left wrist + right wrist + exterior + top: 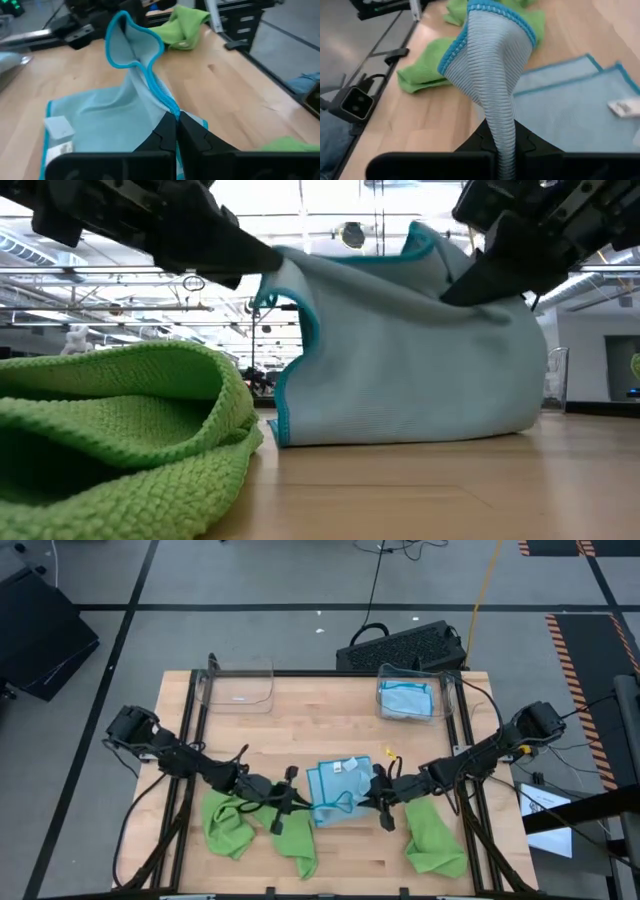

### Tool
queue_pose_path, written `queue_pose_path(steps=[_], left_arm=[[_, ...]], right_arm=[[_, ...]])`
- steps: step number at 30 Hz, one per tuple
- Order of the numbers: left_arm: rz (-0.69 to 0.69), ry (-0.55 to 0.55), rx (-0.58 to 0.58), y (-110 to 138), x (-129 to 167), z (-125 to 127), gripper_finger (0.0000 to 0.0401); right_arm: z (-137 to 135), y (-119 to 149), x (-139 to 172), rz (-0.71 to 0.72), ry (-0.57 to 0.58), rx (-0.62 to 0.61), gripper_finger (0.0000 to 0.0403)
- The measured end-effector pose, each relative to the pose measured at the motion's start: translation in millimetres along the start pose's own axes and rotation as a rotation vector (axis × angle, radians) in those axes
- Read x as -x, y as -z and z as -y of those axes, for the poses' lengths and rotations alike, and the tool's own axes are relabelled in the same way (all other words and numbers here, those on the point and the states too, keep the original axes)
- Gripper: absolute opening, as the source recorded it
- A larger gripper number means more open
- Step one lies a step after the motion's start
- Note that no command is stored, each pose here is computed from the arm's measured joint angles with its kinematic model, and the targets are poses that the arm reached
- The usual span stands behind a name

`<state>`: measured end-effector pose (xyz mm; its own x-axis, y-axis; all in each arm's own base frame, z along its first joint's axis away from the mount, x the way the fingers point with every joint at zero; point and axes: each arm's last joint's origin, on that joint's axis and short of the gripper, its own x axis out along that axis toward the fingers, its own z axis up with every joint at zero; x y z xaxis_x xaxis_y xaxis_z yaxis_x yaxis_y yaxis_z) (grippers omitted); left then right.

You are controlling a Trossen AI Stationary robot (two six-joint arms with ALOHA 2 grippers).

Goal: Fold microfiber towels
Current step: Fold the blue microfiber cloth

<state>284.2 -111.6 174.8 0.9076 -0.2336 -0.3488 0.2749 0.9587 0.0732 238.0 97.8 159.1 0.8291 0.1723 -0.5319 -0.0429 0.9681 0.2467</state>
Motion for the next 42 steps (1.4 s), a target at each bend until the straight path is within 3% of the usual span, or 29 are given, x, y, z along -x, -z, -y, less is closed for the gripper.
queue_pose_path(steps=[3, 9, 16, 20, 23, 26, 34, 42], left_arm=[[0.039, -0.012, -0.062, -8, 6, 1, 0.0008], [0.008, -0.368, -0.184, -22, 23, -31, 0.0006], [0.117, -0.586, -0.271, -58, 71, -80, 0.0005], [0.174, -0.682, -0.241, -69, 100, -107, 0.0004], [0.24, -0.569, -0.199, -73, 111, -111, 0.0005], [0.252, -0.413, -0.159, -72, 109, -100, 0.0005], [0.09, -0.101, -0.066, -52, 77, -41, 0.0004], [0.039, 0.035, 0.006, -26, 31, 1, 0.0004]], right_arm=[[-1, -6, 0, 0.067, -0.003, 0.066, 0.0002], [25, -24, 0, 0.217, 0.305, 0.167, 0.0002], [77, -72, 26, 0.489, 0.525, 0.206, 0.0002], [99, -94, 48, 0.643, 0.467, 0.19, 0.0002], [101, -100, 57, 0.683, 0.365, 0.16, 0.0002], [92, -95, 55, 0.626, 0.273, 0.114, 0.0002], [46, -66, 38, 0.368, 0.004, -0.002, 0.0002], [17, -38, 20, 0.183, -0.089, -0.052, 0.0002]])
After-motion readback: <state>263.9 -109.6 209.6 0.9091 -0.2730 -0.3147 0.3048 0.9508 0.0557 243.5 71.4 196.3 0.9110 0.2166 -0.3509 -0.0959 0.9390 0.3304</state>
